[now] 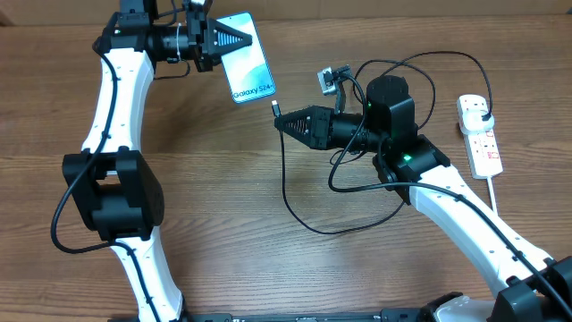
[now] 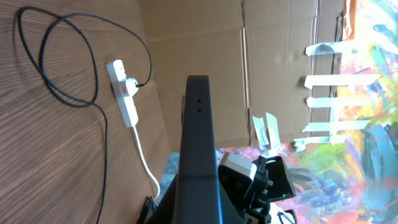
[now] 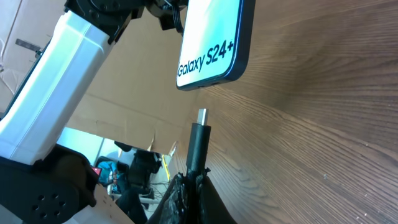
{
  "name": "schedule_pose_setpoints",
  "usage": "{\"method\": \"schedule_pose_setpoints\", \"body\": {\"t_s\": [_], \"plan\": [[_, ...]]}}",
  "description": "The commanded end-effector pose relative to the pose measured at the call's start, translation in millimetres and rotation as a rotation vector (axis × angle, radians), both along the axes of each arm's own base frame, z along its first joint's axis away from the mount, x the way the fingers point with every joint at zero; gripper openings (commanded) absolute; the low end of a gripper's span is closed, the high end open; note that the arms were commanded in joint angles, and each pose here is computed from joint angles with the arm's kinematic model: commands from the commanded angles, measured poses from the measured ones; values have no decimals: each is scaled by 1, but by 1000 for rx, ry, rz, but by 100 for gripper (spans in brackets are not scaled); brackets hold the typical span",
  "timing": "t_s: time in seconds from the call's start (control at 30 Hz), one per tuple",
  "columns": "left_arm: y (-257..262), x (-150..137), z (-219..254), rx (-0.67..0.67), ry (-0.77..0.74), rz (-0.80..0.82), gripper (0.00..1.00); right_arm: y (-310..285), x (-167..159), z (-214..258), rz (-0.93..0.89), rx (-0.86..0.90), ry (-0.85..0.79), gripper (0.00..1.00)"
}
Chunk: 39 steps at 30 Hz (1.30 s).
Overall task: Plug charger to phone and switch on socket
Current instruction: 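Carry the connector with the right gripper up under the phone's bottom port, then push the connector upward into the phone's port with the right gripper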
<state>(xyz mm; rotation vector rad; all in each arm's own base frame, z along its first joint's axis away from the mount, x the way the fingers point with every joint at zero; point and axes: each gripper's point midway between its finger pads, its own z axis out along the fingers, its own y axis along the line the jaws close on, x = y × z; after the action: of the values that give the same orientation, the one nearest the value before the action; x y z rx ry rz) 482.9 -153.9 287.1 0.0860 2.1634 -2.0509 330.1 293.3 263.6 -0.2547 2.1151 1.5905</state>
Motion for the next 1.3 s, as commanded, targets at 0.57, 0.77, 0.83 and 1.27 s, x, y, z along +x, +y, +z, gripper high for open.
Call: {"method": "schedule_pose_setpoints", "body": {"t_s": [0.57,0.77,0.83,1.27], "plan": [[-26,-9,12,-42,56,-83,4,14,-4,4,-10,0,-35,4],[-25,-9,12,-42,56,-82,5,14,-2,6,-19,4,-48,4],[-25,-9,12,-42,56,-82,4,13,0,5,-30,0,-48,4],[-25,-9,12,-43,56,-83,4,11,6,3,-67,-9,-36,4]]}}
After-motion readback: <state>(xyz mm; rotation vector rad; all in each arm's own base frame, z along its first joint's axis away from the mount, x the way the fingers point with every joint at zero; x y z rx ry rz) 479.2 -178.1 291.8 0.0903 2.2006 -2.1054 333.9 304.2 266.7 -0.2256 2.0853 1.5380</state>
